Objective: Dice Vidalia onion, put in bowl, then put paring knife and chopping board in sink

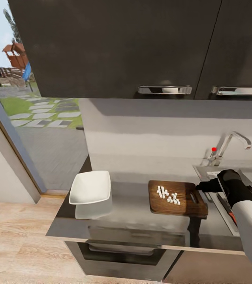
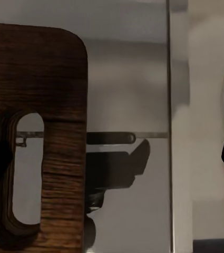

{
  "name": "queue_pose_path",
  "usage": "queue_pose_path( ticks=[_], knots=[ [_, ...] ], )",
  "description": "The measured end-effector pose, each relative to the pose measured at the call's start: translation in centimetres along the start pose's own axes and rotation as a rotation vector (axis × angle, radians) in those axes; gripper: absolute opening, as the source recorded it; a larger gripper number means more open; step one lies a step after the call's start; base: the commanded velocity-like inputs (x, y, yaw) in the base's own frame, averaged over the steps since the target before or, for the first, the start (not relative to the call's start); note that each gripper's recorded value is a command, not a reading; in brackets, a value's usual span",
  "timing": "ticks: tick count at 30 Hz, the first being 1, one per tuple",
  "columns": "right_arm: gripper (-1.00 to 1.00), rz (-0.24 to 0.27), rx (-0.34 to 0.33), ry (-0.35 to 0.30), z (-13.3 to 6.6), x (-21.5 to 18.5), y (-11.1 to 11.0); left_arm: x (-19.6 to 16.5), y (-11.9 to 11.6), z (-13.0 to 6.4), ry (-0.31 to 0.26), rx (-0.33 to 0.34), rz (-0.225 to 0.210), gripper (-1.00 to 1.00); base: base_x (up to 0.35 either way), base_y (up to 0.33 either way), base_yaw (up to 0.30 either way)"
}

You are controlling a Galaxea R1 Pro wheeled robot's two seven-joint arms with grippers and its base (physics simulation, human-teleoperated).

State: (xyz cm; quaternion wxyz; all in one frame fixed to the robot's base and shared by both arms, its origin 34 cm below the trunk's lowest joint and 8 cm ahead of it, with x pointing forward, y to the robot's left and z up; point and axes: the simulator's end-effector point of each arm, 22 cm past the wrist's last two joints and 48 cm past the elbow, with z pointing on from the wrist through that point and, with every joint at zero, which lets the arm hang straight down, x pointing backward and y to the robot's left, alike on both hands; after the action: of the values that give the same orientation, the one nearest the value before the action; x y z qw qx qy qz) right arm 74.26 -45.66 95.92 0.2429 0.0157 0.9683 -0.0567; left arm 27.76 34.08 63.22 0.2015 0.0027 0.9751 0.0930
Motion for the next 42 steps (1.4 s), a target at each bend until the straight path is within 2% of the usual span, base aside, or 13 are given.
queue_pose_path(
  ticks=[10,42],
  knots=[
    [1.00,-0.001,0.001,0.006,0.3,0.2,0.0,0.2,0.0,0.0,0.005,0.000,0.001,1.00,0.000,0.000,0.000],
    [1.00,-0.008,0.001,0.057,3.0,2.0,0.3,2.3,-0.1,0.0,0.056,0.003,0.010,1.00,0.000,0.000,0.000]
  ],
)
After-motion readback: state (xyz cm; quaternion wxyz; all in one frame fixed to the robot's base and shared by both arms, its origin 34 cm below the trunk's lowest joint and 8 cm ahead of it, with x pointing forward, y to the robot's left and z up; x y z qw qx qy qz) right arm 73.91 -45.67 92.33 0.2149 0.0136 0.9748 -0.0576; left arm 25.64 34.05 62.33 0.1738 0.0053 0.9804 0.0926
